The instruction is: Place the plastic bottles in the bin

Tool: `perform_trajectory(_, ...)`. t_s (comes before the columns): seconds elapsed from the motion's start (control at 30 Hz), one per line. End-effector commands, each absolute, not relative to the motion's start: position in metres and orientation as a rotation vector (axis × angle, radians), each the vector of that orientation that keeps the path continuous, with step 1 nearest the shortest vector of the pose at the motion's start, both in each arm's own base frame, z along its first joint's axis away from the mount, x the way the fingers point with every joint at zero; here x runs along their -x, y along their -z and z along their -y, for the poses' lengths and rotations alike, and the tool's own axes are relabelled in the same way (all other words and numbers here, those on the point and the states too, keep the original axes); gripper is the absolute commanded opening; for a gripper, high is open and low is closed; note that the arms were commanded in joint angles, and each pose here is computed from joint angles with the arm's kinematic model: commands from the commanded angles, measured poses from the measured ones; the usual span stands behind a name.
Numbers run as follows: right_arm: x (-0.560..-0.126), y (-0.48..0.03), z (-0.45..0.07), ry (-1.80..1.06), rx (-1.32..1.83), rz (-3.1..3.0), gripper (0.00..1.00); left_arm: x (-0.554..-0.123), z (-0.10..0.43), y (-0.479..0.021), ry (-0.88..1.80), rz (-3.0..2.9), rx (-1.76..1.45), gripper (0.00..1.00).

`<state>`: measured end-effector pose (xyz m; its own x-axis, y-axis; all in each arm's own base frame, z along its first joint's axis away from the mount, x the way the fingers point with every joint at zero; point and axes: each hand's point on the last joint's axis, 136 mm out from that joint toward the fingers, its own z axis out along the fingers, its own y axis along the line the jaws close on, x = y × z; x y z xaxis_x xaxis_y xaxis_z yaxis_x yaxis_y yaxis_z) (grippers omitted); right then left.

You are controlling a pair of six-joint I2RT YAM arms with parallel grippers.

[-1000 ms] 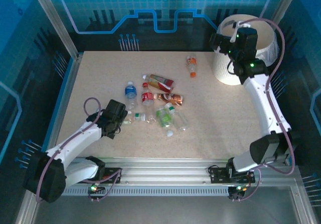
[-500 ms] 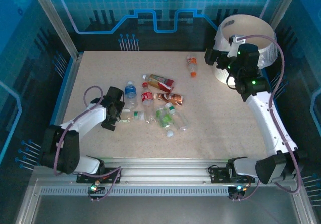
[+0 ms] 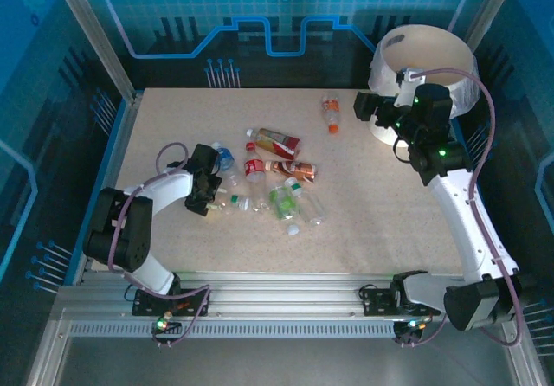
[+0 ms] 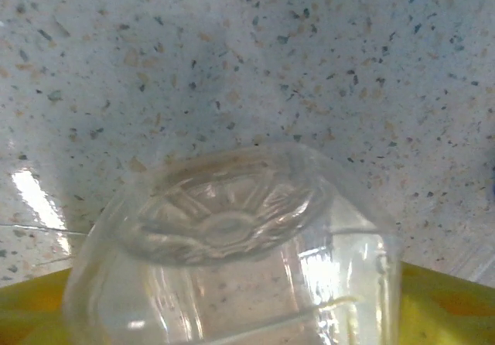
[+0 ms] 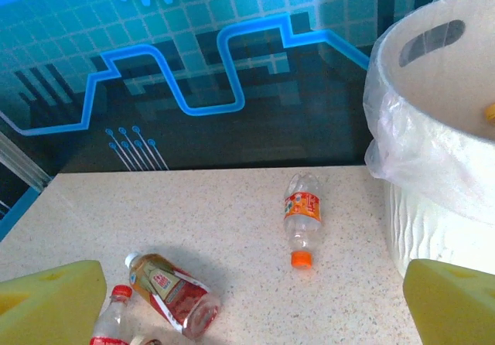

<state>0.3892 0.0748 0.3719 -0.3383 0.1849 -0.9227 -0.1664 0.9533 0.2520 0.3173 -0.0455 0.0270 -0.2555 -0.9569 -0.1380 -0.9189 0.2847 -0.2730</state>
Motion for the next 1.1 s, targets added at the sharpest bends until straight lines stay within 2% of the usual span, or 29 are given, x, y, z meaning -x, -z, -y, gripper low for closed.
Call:
perform_trajectory(0.0,-0.378,-0.374,-0.091,-0.404,0.088,-1.865,1.0,-0.32,0.042,-0.032,0.216,-2.279,1.689,0.66)
perform_trajectory(0.2,-0.371,-0.369,-0.098,-0.452,0.117,-1.872,1.0,-0.317,0.03,-0.045,0.178,-2.238,1.615,0.57)
perform_trajectory(0.53,-0.358,-0.361,-0.112,-0.617,0.074,-1.864,1.0,-0.336,0.051,-0.092,0.513,-2.168,1.21,0.54)
perform_trajectory(0.63,-0.358,-0.355,-0.119,-0.695,0.033,-1.869,1.0,-0.342,0.061,-0.118,0.632,-2.102,1.098,0.51)
perform_trajectory(0.83,-0.36,-0.346,-0.138,-0.769,0.041,-1.875,1.0,-0.344,0.08,-0.176,0.697,-2.026,0.902,0.48)
perform_trajectory(1.07,-0.355,-0.32,-0.183,-0.9,0.091,-1.93,1.0,-0.352,0.133,-0.248,0.75,-1.984,0.597,0.47)
